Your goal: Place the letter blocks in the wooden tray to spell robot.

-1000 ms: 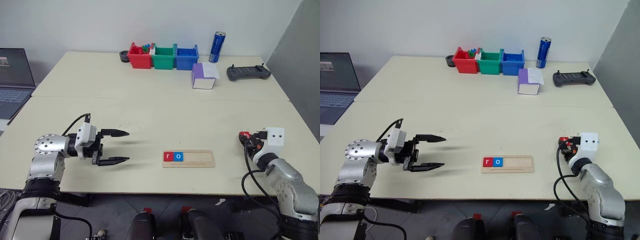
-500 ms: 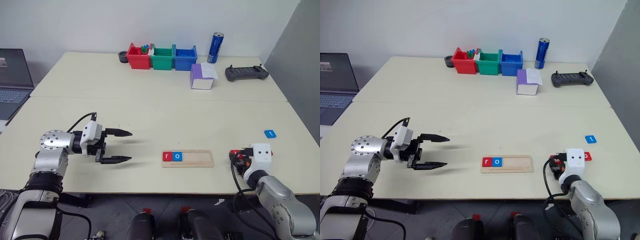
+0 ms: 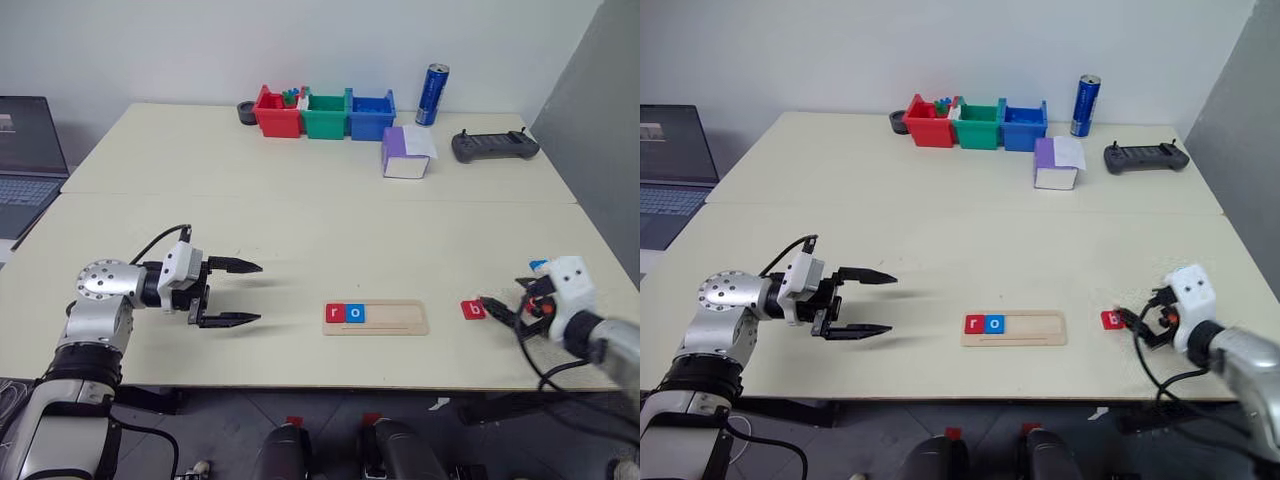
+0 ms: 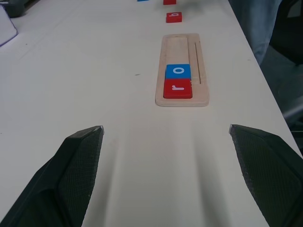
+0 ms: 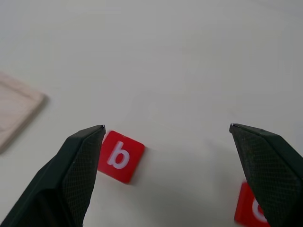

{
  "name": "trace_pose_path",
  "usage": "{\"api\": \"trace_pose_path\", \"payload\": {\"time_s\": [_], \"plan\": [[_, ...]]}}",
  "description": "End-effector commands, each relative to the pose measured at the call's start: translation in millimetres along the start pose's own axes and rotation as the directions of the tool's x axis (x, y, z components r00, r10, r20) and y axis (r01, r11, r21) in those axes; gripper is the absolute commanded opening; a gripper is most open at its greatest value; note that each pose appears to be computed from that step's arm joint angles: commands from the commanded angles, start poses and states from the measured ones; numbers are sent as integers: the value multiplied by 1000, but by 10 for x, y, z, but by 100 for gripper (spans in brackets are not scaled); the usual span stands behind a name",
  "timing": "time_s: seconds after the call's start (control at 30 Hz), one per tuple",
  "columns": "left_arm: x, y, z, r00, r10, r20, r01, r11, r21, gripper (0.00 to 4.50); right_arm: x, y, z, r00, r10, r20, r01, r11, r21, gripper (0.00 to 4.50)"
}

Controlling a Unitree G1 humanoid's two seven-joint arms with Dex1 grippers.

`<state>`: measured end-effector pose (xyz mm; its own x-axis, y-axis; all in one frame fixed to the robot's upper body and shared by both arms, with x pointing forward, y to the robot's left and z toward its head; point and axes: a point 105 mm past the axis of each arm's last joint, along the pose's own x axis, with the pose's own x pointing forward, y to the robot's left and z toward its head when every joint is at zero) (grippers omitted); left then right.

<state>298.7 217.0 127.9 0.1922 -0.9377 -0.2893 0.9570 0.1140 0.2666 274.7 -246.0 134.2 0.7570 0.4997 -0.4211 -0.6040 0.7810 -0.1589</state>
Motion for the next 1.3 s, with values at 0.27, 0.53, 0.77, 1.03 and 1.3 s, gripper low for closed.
{"api": "trace_pose_path", "payload": {"time_s": [0.27,0.53,0.77,1.03,1.3], "plan": [[-109,-43,153,999,16,27,-18,998,59,450,89,-252,-133,872,428,-240,-479,847,-232,447],[-48,-191,195,997,27,72,-31,998,57,450,310,-253,-273,828,474,-299,-549,793,-264,447],[-104,-210,160,996,69,56,-72,996,55,450,387,-210,-333,796,509,-328,-595,758,-268,430],[-135,-240,137,995,86,47,-88,995,50,450,467,-178,-357,794,516,-323,-599,753,-271,180],[-179,-225,135,996,80,24,-82,995,64,450,382,49,192,750,575,-328,-662,655,-364,146]]}}
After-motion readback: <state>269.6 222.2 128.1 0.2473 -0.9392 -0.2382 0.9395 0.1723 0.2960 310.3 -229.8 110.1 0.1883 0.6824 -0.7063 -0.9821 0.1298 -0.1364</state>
